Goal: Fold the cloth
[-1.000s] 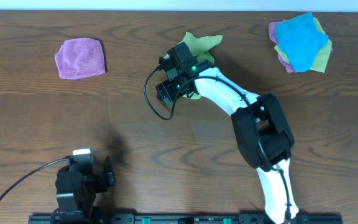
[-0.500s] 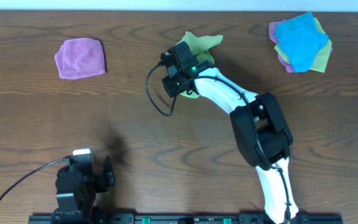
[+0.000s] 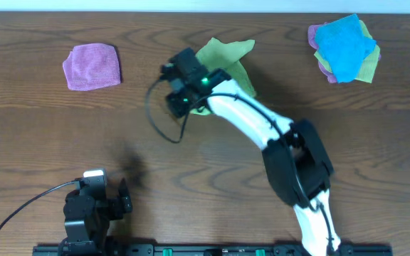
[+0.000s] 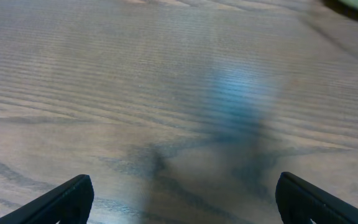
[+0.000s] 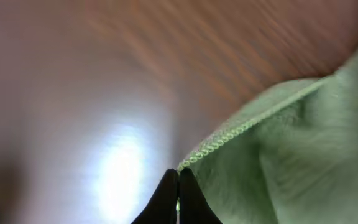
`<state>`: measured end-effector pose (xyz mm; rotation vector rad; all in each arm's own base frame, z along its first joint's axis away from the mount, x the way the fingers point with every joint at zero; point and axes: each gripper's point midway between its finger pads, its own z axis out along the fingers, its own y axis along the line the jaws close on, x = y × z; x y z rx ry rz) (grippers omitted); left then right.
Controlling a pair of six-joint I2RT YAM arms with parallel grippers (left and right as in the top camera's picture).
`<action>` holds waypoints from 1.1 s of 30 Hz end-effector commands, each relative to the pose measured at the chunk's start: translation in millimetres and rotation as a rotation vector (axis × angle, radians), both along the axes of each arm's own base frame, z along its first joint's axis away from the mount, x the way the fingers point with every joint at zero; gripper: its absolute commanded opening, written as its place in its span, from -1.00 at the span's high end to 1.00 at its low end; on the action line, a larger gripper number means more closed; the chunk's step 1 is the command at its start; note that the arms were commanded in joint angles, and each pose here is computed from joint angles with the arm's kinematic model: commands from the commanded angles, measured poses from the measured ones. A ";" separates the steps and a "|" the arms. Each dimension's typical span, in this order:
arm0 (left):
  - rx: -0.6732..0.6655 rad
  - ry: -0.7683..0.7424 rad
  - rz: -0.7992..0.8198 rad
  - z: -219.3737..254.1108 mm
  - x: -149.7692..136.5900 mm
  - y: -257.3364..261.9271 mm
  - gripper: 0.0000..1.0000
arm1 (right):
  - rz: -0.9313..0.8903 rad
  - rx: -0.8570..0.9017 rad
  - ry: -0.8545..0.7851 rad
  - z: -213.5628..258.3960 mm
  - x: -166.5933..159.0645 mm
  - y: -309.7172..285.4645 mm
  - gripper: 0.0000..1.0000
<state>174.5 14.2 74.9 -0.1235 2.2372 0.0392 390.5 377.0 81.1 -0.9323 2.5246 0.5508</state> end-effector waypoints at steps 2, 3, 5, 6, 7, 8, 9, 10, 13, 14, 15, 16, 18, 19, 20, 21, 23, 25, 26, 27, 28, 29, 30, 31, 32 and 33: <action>-0.003 0.069 0.010 -21.9 -7.6 0.8 -0.90 | 0.111 0.100 -0.011 51.0 -39.9 39.7 0.98; -0.003 0.069 0.010 -21.9 -7.6 0.8 -0.90 | 0.127 0.094 -0.004 48.2 -47.5 44.6 0.98; -0.003 0.069 0.010 -21.9 -7.6 0.8 -0.90 | 0.152 0.087 -0.019 45.2 -57.4 56.3 0.97; -0.003 0.069 0.010 -21.9 -7.6 0.8 -0.90 | 0.157 0.084 -0.028 44.1 -59.2 60.0 0.97; -0.003 0.069 0.010 -21.9 -7.6 0.8 -0.90 | 0.160 0.079 -0.035 43.8 -61.4 62.6 0.97; -0.003 0.069 0.010 -21.9 -7.6 0.8 -0.90 | 0.163 0.076 -0.035 43.1 -63.4 63.8 0.97; -0.003 0.069 0.010 -21.9 -7.6 0.8 -0.90 | 0.168 0.074 -0.031 42.5 -66.1 64.7 0.95; -0.003 0.069 0.010 -21.9 -7.6 0.8 -0.90 | 0.166 0.070 -0.023 41.5 -68.0 64.3 0.53; -0.003 0.069 0.010 -21.9 -7.6 0.8 -0.90 | 0.150 0.056 0.005 38.4 -71.3 60.4 -0.39; -0.003 0.068 0.010 -21.8 -7.6 0.8 -0.90 | 0.143 0.056 0.016 38.0 -72.4 59.9 -0.45; -0.003 0.069 0.010 -21.9 -7.6 0.8 -0.90 | 0.134 0.059 0.032 37.7 -74.1 59.5 -0.50; -0.003 0.069 0.010 -21.9 -7.6 0.8 -0.90 | 0.135 0.066 0.040 39.9 -75.8 59.4 -0.57; -0.003 0.069 0.010 -21.9 -7.6 0.8 -0.90 | 0.112 0.084 0.051 46.5 -76.6 60.1 -0.58; -0.003 0.069 0.010 -21.9 -7.6 0.8 -0.90 | 0.086 0.102 0.052 55.0 -74.8 59.6 -0.59; -0.003 0.069 0.010 -21.9 -7.6 0.8 -0.90 | 0.041 0.120 0.048 67.0 -67.9 53.3 -0.60; -0.003 0.069 0.010 -21.9 -7.6 0.8 -0.90 | 0.010 0.126 0.045 73.1 -62.4 47.4 -0.61; -0.001 0.069 0.009 -21.9 -7.6 0.9 -0.90 | -0.051 0.132 0.043 89.4 -49.3 25.2 -0.63; -0.001 0.069 0.009 -21.9 -7.6 0.9 -0.90 | -0.110 0.116 0.039 103.3 -36.8 -5.0 -0.53; -0.001 0.060 0.009 -20.3 -6.2 0.9 -0.90 | -0.135 0.097 0.032 109.6 -30.7 -23.5 -0.51; -0.001 0.049 0.009 -18.2 -4.3 1.0 -0.90 | -0.146 0.084 0.027 114.1 -27.8 -36.2 -0.51; -0.001 0.035 0.009 -15.7 -2.2 1.0 -0.90 | -0.154 0.073 0.024 118.3 -25.9 -47.8 -0.51; -0.008 0.021 0.001 -13.2 0.1 -0.7 -0.90 | -0.164 0.062 0.022 124.4 -24.4 -62.8 -0.50; -0.033 0.006 -0.014 -10.5 2.6 -5.3 -0.90 | -0.174 0.053 0.020 129.6 -24.1 -74.8 -0.49; -0.051 -0.007 -0.025 -8.2 4.6 -8.9 -0.90 | -0.179 0.047 0.018 134.0 -24.2 -83.8 -0.47; -0.079 -0.034 -0.043 -3.1 8.5 -14.0 -0.90 | -0.188 0.044 0.020 138.6 -24.9 -93.0 -0.45; -0.135 -0.066 -0.069 3.8 13.0 -23.2 -0.90 | -0.194 0.048 0.022 144.4 -26.4 -101.2 -0.44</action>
